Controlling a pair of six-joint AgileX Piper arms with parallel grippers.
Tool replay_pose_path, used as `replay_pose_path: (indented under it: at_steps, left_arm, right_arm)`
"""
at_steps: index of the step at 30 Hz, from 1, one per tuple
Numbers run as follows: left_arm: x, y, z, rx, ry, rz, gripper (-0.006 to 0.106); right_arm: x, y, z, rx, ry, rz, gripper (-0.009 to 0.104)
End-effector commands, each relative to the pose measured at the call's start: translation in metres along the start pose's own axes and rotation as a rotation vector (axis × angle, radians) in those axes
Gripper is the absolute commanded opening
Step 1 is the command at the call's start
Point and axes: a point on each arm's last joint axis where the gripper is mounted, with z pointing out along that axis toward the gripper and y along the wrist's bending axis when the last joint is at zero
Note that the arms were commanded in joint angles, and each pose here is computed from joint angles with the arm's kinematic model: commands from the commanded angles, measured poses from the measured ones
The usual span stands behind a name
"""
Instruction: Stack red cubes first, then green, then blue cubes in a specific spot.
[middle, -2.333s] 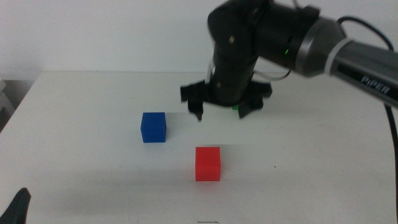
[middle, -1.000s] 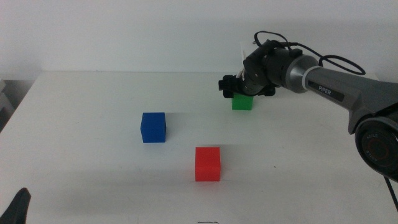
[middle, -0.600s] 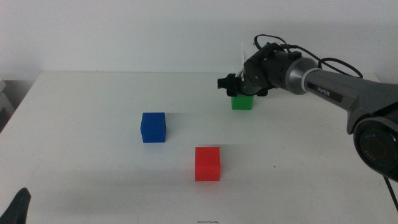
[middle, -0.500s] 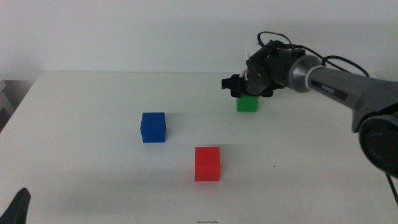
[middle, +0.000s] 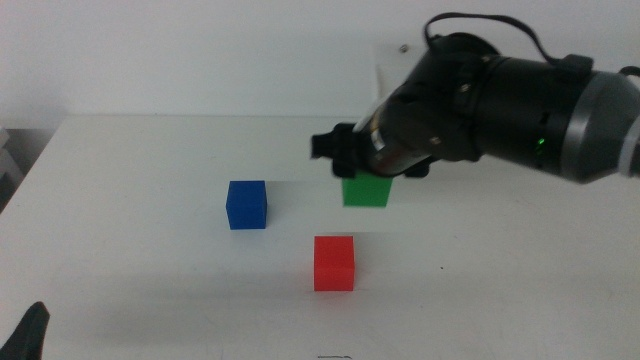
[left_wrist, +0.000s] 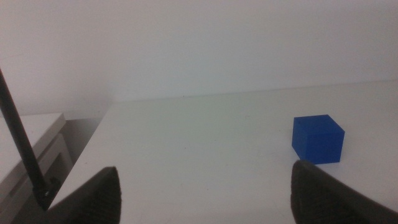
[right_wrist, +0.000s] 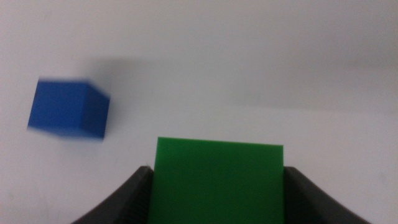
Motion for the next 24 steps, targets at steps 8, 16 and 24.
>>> replay_pose_path:
  at_steps: [8,16,24]
  left_arm:
    - [-0.010,0.000,-0.002,0.002,-0.104,-0.015,0.094]
    - [-0.010,0.000,-0.002,0.002,-0.104,-0.015,0.094]
    - [-0.010,0.000,-0.002,0.002,-0.104,-0.015,0.094]
  right_arm:
    - [0.004,0.039,-0.020,0.029,-0.018,0.008,-0.001]
    - [0.015,0.047,0.009,0.060,0.014,-0.003,-0.001]
    - [0.020,0.049,0.017,0.067,0.038,0.004,-0.001]
